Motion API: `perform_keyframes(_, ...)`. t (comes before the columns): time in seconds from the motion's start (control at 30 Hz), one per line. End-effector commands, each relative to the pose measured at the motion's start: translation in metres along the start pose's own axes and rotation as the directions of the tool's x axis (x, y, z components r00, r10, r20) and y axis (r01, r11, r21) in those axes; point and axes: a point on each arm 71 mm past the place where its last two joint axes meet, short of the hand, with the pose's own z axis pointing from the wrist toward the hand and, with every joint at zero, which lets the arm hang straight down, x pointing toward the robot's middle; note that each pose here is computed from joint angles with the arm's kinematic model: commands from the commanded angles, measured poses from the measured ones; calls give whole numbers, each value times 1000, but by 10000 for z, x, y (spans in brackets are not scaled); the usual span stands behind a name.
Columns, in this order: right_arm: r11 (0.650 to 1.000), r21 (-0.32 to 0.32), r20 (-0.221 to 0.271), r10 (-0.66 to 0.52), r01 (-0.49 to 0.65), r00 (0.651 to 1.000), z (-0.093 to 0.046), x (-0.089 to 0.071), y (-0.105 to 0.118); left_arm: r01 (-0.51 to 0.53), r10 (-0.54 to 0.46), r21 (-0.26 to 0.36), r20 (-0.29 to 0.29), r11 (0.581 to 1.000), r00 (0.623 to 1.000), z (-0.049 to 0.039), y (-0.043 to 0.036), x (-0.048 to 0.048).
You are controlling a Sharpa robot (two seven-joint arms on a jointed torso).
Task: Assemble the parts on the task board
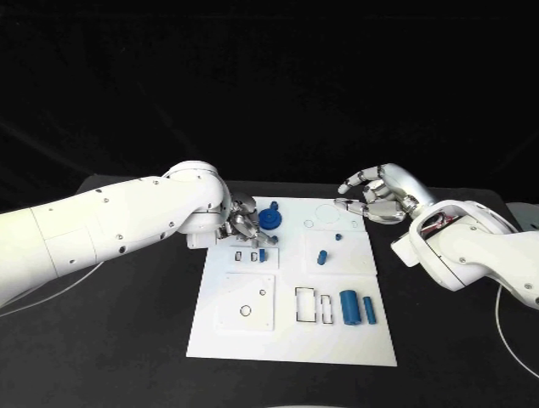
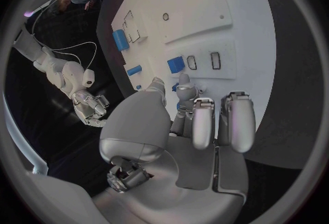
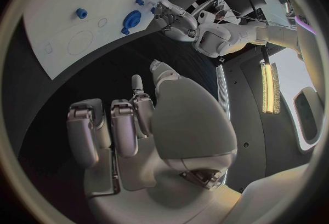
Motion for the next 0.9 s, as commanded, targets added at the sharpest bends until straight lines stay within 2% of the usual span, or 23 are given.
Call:
perform_keyframes(0.03,1000,-3,-16,-13,13,1000,3,15,4,-34,34,-7,-37,999,999,7,-14,29)
perform_keyframes(0.9,1000,2,-24,-16,16,1000,14,30,-2,-58,56,-18,-83,998,995,66,-24,95)
